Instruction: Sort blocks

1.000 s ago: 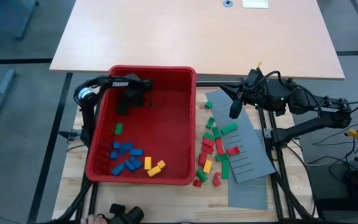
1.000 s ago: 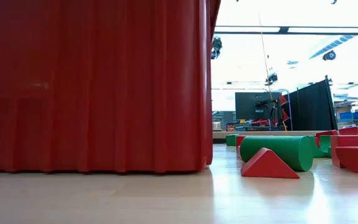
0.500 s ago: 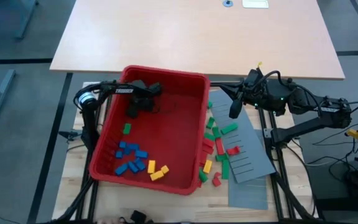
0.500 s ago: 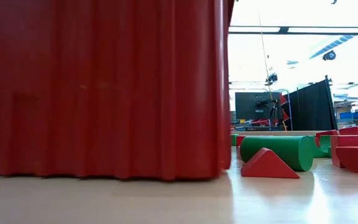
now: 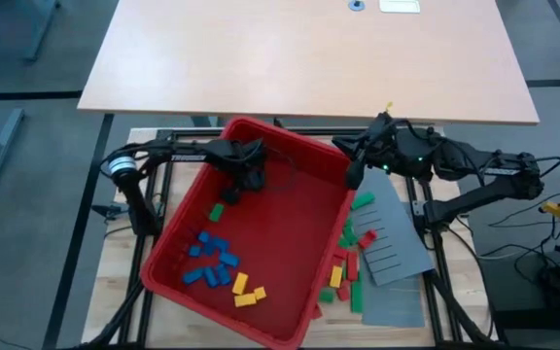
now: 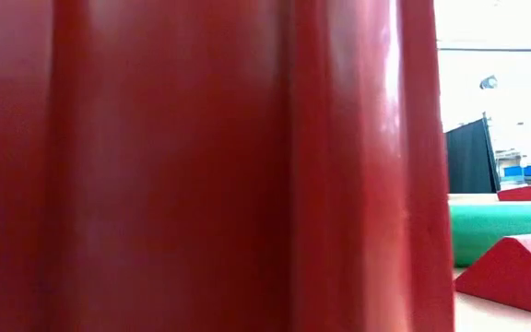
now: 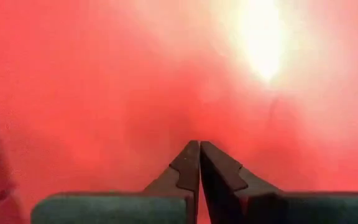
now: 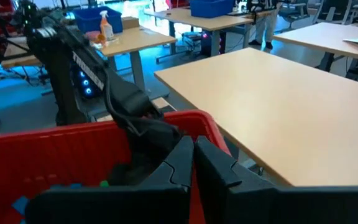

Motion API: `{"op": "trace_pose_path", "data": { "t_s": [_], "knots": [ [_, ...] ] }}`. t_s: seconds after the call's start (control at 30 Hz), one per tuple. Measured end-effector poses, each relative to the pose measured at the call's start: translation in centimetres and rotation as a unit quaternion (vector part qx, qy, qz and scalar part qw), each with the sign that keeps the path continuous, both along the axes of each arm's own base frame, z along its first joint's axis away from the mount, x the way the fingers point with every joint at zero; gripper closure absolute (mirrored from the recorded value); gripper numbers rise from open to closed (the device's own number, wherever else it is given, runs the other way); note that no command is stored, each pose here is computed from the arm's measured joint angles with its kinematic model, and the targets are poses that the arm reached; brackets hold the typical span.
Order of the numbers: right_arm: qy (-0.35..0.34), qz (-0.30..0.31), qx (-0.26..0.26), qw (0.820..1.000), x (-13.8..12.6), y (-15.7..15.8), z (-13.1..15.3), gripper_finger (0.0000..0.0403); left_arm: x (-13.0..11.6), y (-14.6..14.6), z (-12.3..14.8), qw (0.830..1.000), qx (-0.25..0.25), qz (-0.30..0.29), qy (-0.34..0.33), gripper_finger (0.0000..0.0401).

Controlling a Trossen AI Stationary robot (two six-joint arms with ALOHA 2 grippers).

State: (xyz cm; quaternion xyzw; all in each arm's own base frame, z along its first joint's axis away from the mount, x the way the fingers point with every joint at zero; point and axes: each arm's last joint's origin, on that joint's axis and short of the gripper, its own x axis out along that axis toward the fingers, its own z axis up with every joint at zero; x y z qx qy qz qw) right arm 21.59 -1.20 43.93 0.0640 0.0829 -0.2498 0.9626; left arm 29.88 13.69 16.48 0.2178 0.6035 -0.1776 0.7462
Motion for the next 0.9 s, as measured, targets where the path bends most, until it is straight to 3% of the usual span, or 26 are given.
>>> {"op": "trace_pose_path", "data": {
  "t_s": [0.23, 0.47, 0.77, 0.9],
  "knots": [
    [0.006, 0.001, -0.002, 1.0, 0.4, 0.0, -0.2, 0.0403, -0.1, -0.6, 2.5, 0.998, 0.029, 0.028, -0.045, 0.0401],
    [-0.009, 0.001, -0.002, 1.0, -0.2, 0.0, 0.2, 0.0403, -1.0, 0.3, 4.2, 0.987, 0.139, 0.07, -0.031, 0.0401],
    [-0.011, 0.008, 0.0, 1.0, -0.2, 0.2, 0.3, 0.0403, -2.1, 3.1, 3.4, 0.984, 0.139, 0.11, -0.016, 0.0401],
    [-0.012, 0.009, 0.001, 1.0, -0.2, 0.2, 0.3, 0.0403, -2.1, 3.8, 2.6, 0.985, 0.144, 0.098, -0.001, 0.0401]
  ]
}}
